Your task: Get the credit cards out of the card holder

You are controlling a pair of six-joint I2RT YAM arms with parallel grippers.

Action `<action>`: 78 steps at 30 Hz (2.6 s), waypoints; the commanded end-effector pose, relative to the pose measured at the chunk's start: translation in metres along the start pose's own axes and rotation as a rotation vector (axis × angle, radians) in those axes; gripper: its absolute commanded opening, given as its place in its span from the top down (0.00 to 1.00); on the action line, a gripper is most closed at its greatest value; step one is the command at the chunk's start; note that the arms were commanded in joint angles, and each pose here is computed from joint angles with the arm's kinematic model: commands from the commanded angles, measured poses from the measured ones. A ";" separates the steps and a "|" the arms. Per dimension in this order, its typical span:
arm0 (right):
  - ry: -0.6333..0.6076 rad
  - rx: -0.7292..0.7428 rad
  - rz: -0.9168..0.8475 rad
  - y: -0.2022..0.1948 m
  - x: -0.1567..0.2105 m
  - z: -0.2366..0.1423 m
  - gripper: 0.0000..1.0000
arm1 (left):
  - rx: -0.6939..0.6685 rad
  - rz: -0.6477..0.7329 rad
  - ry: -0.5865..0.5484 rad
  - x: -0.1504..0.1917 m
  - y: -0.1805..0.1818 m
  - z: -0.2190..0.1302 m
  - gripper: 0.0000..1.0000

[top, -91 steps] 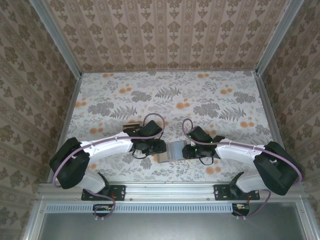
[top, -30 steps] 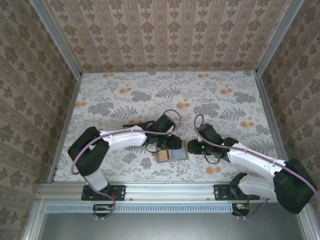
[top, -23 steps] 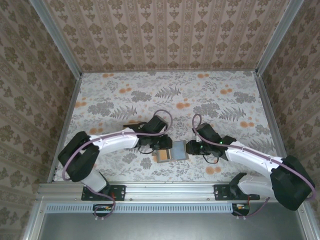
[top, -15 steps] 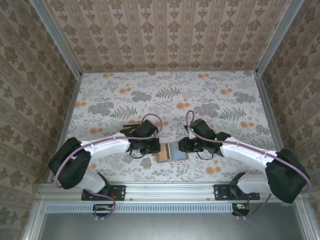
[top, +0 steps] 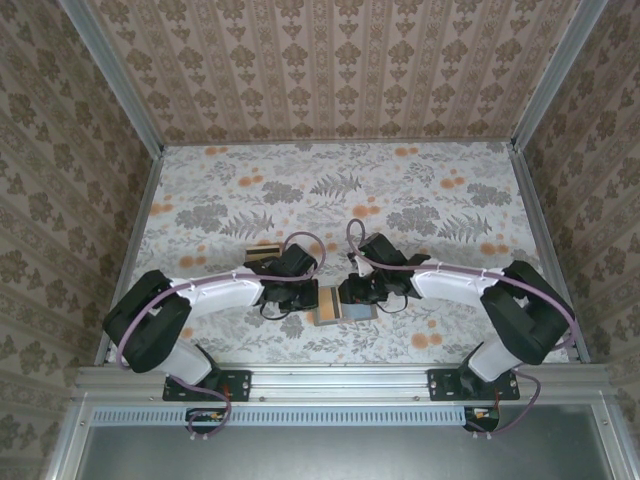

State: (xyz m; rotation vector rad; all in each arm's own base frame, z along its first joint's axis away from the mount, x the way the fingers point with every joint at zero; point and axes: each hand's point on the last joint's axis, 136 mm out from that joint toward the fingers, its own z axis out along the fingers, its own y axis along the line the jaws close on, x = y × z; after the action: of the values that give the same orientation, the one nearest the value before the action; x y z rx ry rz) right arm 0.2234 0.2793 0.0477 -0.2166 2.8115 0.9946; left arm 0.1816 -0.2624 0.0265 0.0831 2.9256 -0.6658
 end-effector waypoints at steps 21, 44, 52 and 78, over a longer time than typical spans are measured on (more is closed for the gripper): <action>0.085 0.008 0.055 -0.008 0.011 0.017 0.76 | -0.098 0.011 0.036 0.014 0.012 0.011 0.99; 0.098 -0.031 0.063 -0.002 0.008 0.021 1.00 | -0.118 0.021 0.054 0.017 0.012 0.012 1.00; 0.082 -0.015 0.094 -0.019 0.011 0.009 1.00 | -0.156 0.013 0.063 0.020 0.022 0.012 1.00; 0.079 -0.080 0.108 -0.008 0.000 0.024 0.83 | -0.146 0.021 0.066 0.021 0.018 0.012 1.00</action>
State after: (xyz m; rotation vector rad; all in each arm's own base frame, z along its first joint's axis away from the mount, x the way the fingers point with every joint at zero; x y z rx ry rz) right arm 0.2220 0.2799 0.0216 -0.1136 2.8963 1.1068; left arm 0.1794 -0.2643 0.0218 0.1104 2.9400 -0.5648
